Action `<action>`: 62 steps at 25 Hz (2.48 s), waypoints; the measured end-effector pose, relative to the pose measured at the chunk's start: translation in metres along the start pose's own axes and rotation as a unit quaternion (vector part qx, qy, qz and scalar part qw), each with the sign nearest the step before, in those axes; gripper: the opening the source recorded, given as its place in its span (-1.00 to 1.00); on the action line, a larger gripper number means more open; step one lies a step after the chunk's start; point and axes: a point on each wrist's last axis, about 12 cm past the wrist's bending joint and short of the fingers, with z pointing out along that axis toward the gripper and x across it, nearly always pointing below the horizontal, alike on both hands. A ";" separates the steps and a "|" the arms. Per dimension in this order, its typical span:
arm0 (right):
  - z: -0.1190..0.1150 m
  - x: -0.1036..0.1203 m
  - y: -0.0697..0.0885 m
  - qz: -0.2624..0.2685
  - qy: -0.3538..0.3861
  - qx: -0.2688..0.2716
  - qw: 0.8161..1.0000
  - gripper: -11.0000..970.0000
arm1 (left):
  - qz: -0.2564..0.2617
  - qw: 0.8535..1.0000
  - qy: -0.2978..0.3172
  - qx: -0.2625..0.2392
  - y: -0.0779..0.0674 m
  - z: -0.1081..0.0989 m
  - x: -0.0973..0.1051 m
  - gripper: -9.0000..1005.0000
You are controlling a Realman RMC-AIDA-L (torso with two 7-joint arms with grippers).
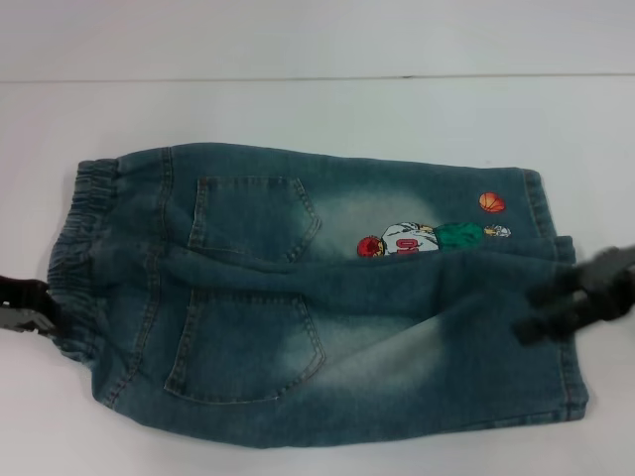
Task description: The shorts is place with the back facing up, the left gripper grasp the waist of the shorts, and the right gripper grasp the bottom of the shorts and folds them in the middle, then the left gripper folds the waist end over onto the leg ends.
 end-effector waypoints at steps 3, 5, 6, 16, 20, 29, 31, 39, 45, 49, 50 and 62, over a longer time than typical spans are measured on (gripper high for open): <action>-0.006 0.006 0.004 -0.013 0.061 -0.004 0.998 0.89 | 0.004 1.000 0.000 0.001 -0.002 -0.001 -0.003 -0.87; -0.008 0.013 0.006 -0.018 0.102 -0.003 0.995 0.89 | 0.007 1.000 -0.001 -0.001 -0.004 -0.001 -0.004 -0.86; -0.008 0.013 0.006 -0.018 0.102 -0.003 0.995 0.89 | 0.007 1.000 -0.001 -0.001 -0.004 -0.001 -0.004 -0.86; -0.003 0.026 0.000 -0.004 0.177 0.025 0.984 0.88 | 0.009 1.000 -0.002 -0.001 -0.007 -0.004 -0.009 -0.84; 0.007 0.021 -0.002 -0.010 0.188 0.038 0.981 0.88 | 0.010 1.000 -0.002 0.000 -0.007 -0.004 -0.009 -0.83; 0.026 0.015 0.003 -0.027 0.209 0.036 0.977 0.88 | 0.011 1.000 -0.002 0.000 -0.008 -0.004 -0.010 -0.81; 0.030 0.014 0.003 -0.030 0.209 0.036 0.977 0.88 | 0.011 1.000 -0.002 0.000 -0.008 -0.003 -0.010 -0.80; 0.038 0.010 0.004 -0.051 0.206 0.036 0.977 0.81 | 0.014 1.000 -0.002 0.002 -0.009 -0.001 -0.010 -0.78; 0.036 0.008 0.003 -0.053 0.206 0.040 0.976 0.40 | 0.014 1.000 -0.002 0.002 -0.009 -0.002 -0.009 -0.77; 0.037 0.008 0.003 -0.054 0.208 0.040 0.976 0.16 | 0.014 1.000 -0.002 0.002 -0.009 -0.001 -0.009 -0.76; 0.037 0.008 0.003 -0.054 0.208 0.040 0.976 0.09 | 0.014 1.000 -0.002 0.002 -0.009 -0.001 -0.009 -0.75; 0.037 0.012 -0.002 -0.052 0.200 0.048 0.977 -0.87 | 0.015 1.000 0.001 0.001 -0.009 -0.003 -0.009 -0.72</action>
